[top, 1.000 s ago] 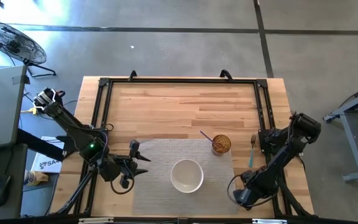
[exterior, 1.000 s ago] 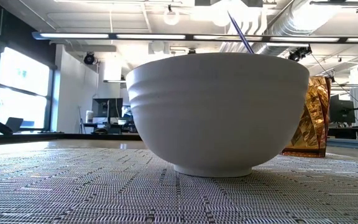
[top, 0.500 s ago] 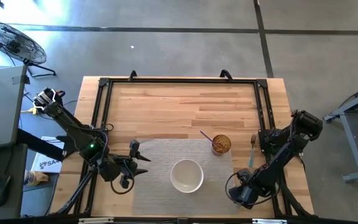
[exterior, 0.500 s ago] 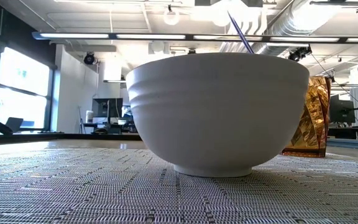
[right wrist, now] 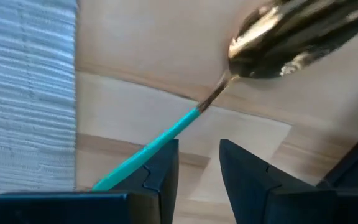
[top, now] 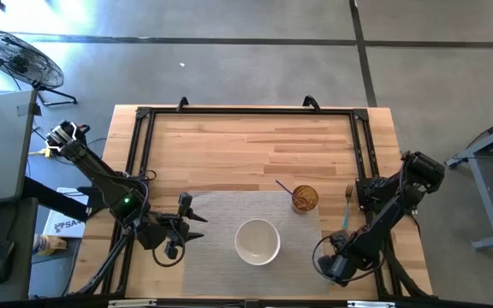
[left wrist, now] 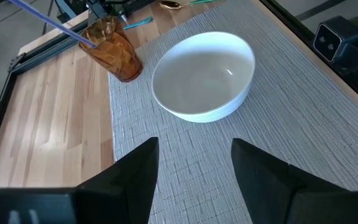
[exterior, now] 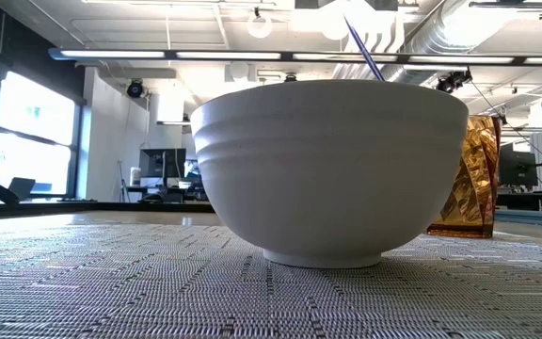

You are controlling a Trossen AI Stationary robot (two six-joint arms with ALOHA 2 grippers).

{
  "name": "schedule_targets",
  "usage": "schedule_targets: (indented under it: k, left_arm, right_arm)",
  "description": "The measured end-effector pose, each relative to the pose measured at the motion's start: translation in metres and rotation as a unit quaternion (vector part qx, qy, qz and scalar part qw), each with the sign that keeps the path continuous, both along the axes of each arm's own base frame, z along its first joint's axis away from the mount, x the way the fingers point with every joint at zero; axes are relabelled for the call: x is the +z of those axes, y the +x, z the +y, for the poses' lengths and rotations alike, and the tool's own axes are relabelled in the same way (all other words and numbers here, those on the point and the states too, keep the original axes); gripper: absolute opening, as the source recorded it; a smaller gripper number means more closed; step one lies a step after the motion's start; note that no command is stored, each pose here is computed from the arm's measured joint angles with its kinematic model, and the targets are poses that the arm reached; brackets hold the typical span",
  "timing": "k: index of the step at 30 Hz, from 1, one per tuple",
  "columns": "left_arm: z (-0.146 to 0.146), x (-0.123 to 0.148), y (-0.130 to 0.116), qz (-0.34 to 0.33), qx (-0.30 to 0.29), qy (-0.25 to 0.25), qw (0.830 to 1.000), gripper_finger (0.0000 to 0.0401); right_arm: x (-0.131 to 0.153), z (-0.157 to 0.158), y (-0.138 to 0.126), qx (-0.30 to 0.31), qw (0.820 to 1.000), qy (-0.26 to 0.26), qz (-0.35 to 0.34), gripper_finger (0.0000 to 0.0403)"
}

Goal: Pick & Place Utensil
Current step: Put the green spoon into the white bowl

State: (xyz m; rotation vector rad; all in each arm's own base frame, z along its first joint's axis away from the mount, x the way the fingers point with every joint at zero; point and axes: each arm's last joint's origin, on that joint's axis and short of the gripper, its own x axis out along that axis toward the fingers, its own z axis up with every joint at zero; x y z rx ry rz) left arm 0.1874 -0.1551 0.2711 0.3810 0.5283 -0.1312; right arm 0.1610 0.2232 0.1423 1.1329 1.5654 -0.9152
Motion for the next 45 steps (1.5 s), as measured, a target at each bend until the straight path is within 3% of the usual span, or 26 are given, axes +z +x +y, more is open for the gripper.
schedule_targets:
  k: [12,23,45]
  left_arm:
    - [0.000,0.000,0.000,0.000,0.000,0.000,1.000,0.0197]
    - [0.000,-0.001,0.000,0.003,0.007,-0.009,1.000,0.0197]
    - [0.000,-0.001,0.000,0.003,0.010,-0.015,1.000,0.0197]
  right_arm:
    - [0.005,-0.003,0.003,-0.009,1.000,-0.001,-0.012,0.0110]
    - [0.005,-0.010,0.004,-0.020,0.998,-0.043,-0.029,0.0110]
    - [-0.003,-0.005,0.007,-0.024,0.999,-0.026,-0.019,0.0110]
